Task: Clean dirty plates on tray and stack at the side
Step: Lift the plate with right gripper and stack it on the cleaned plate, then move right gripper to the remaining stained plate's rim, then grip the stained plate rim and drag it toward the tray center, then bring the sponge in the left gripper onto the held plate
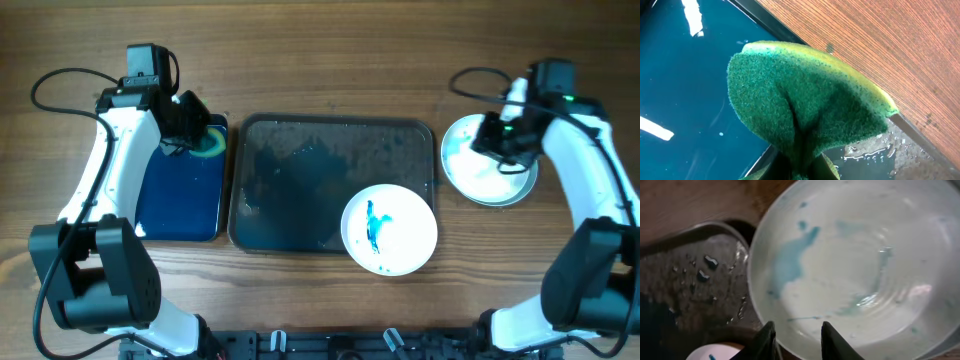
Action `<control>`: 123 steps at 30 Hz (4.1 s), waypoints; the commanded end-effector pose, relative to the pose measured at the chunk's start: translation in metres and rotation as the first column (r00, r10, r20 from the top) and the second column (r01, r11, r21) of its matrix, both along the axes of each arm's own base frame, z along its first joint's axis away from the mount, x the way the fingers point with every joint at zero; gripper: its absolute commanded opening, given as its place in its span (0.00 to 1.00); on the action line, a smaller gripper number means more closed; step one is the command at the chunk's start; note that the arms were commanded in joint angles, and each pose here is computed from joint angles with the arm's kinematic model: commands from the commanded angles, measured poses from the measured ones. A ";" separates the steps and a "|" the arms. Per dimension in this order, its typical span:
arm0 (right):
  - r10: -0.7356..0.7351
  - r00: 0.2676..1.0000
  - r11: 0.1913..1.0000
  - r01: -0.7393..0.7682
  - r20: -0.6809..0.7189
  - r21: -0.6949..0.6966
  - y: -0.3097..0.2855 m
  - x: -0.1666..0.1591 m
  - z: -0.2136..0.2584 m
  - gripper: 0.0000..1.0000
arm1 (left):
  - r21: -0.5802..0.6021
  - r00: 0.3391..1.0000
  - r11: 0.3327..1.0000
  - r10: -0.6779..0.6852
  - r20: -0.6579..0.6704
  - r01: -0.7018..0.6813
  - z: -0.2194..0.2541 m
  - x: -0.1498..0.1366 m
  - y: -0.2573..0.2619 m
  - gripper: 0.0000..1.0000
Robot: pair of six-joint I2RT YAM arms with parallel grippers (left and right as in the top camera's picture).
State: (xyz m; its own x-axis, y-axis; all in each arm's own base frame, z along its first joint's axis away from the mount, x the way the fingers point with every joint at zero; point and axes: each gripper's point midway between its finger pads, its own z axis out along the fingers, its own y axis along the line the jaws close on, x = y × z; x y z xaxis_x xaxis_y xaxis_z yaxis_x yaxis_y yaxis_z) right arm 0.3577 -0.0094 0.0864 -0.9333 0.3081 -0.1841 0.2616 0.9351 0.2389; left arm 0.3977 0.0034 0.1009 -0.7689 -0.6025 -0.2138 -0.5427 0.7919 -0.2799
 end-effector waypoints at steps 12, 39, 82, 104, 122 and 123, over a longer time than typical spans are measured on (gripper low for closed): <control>0.048 0.992 0.997 -0.055 -0.118 -0.059 0.008 0.002 -0.056 0.31 | 0.011 1.000 1.000 0.011 0.016 -0.011 0.006 0.004 0.003 0.04; 0.178 0.952 0.975 -0.136 -0.251 0.175 0.056 -0.078 0.011 0.36 | 0.011 1.000 1.000 0.011 0.012 -0.011 0.005 0.003 0.003 0.04; 0.291 0.956 0.957 -0.291 0.047 0.000 0.193 -0.021 0.000 0.04 | 0.019 0.999 0.998 -0.053 0.012 0.053 0.005 0.002 -0.023 0.04; 0.489 0.870 0.869 -0.492 0.056 0.054 0.259 0.002 -0.046 0.44 | 0.020 0.993 0.993 -0.118 0.022 0.118 0.005 0.003 -0.055 0.04; 0.301 0.947 0.945 -0.279 -0.117 0.169 0.269 -0.010 -0.095 0.04 | 0.000 0.996 0.996 -0.091 -0.021 0.091 -0.004 -0.007 -0.060 0.04; 0.284 0.951 0.950 -0.262 -0.120 0.169 0.269 -0.010 -0.095 0.04 | -0.002 0.995 0.995 -0.098 -0.037 0.098 -0.009 -0.011 -0.064 0.04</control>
